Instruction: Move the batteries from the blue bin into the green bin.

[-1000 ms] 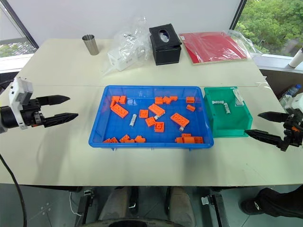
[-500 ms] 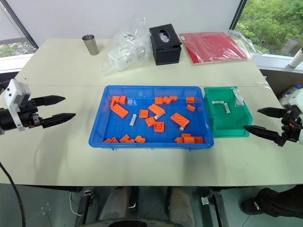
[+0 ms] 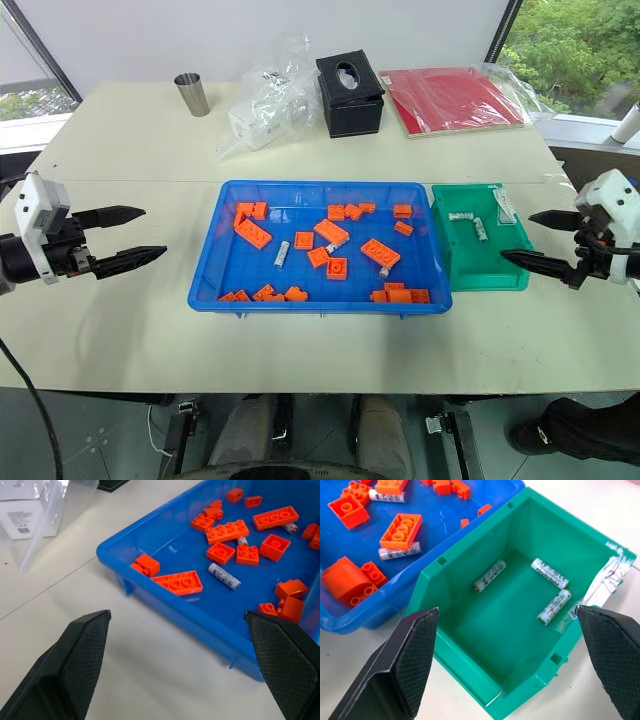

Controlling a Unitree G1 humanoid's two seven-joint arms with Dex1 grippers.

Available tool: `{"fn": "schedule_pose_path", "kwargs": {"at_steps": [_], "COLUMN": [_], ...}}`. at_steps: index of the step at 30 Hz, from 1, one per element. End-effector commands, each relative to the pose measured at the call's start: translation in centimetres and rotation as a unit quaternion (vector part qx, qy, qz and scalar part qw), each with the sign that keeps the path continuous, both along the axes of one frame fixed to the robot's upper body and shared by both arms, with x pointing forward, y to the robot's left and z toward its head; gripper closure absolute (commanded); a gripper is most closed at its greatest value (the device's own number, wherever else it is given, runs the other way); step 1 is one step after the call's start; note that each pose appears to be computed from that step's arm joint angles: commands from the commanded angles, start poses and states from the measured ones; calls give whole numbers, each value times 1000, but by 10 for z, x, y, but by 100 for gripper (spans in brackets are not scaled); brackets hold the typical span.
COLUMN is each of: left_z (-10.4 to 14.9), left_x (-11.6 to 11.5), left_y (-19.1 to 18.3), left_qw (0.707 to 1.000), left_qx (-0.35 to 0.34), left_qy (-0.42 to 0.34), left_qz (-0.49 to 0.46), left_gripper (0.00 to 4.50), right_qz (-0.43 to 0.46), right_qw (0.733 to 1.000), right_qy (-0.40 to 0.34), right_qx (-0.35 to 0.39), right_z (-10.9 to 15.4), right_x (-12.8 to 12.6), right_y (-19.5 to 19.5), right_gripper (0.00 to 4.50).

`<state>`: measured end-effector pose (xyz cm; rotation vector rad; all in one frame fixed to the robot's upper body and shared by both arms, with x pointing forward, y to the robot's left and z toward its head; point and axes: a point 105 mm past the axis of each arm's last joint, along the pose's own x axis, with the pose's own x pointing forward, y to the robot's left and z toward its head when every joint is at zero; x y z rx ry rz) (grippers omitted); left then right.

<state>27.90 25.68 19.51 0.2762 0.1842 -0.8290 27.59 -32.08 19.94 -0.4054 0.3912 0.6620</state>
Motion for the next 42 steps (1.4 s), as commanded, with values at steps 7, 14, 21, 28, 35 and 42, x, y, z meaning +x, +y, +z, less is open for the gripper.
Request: {"fn": "schedule_pose_path", "kwargs": {"at_steps": [7, 14, 21, 28, 35, 42], "left_z": [15, 10, 13, 18, 15, 17], "left_x": [-29, -35, -32, -31, -28, -24], "left_y": [-46, -55, -49, -53, -53, -57], "left_qw": [994, 992, 995, 995, 995, 994], "left_qx": [4, 9, 16, 16, 20, 17], "left_qy": [4, 10, 2, -8, -8, -12], "left_qz": [-112, -125, -100, -97, -101, -108], "left_gripper": [0, 0, 0, 0, 0, 0], "right_qz": [169, 253, 276, 268, 271, 275], "right_qw": [982, 964, 959, 963, 962, 961], "right_qy": [-80, -72, -53, -28, 1, 22], "right_qx": [0, 44, 36, 1, -12, -28], "right_z": [36, 15, -11, -45, -66, -83], "right_x": [33, 59, 70, 85, 85, 83], "right_y": [116, 239, 310, 330, 335, 338], "right_gripper": [3, 3, 3, 3, 3, 3]}}
